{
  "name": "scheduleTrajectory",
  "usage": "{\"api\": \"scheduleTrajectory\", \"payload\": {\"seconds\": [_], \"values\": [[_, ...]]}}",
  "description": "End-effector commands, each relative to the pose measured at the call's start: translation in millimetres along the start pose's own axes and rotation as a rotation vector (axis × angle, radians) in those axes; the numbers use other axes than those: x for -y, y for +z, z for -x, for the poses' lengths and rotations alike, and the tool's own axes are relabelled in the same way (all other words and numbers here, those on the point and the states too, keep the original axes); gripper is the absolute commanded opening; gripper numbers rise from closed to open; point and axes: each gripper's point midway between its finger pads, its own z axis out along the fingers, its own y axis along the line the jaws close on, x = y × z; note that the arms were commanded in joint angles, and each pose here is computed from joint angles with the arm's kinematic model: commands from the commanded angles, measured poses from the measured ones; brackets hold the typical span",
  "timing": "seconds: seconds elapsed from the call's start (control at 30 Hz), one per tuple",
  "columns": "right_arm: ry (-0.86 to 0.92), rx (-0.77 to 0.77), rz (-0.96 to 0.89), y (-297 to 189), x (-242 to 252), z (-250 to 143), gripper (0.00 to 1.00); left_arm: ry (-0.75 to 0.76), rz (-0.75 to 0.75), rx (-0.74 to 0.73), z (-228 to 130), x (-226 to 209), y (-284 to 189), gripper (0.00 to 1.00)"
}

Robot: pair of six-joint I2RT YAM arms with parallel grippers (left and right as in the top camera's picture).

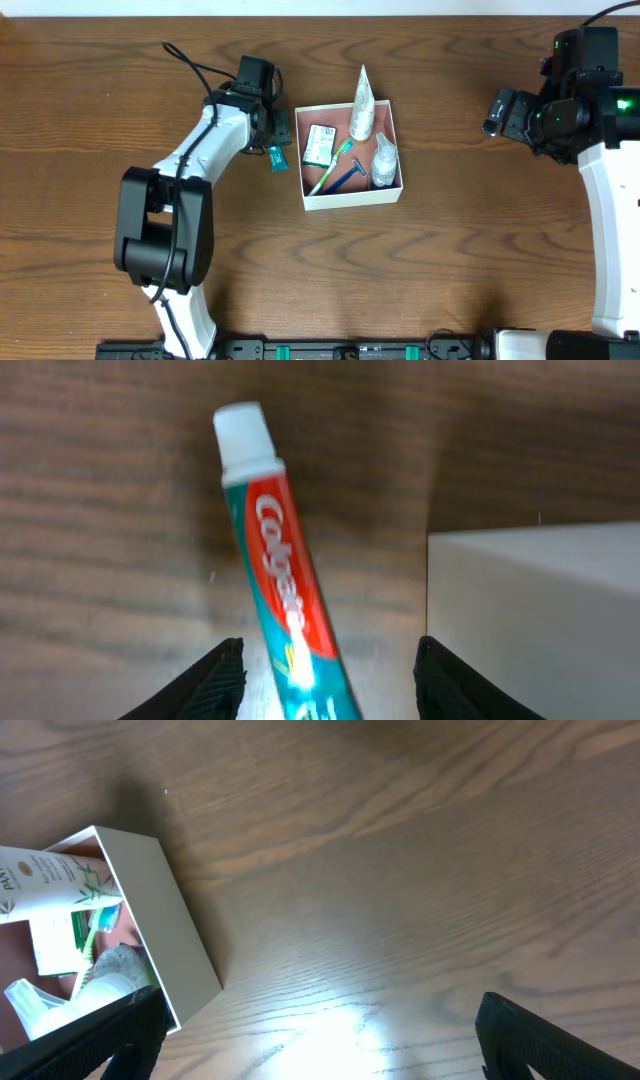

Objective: Pack container

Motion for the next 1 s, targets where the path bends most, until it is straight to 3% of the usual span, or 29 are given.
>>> {"api": "scheduleTrajectory", "payload": {"seconds": [0.0,0.17,0.57,0.97], "values": [[0.018,0.002,0.000,0,1,1,0.99,-0.009,0.035,0.028,6,-8,8,0.58],[0.018,0.002,0.000,0,1,1,0.99,-0.019,0.067,0.117,28,-17,8,0.61],[0.018,0.002,0.000,0,1,1,0.99,-0.073,0.060,0.153,44,-43,31,0.60],[0.018,0.002,0.000,0,1,1,0.99,-0.066,-0.004,0.207,57,-34,50,0.59]]}}
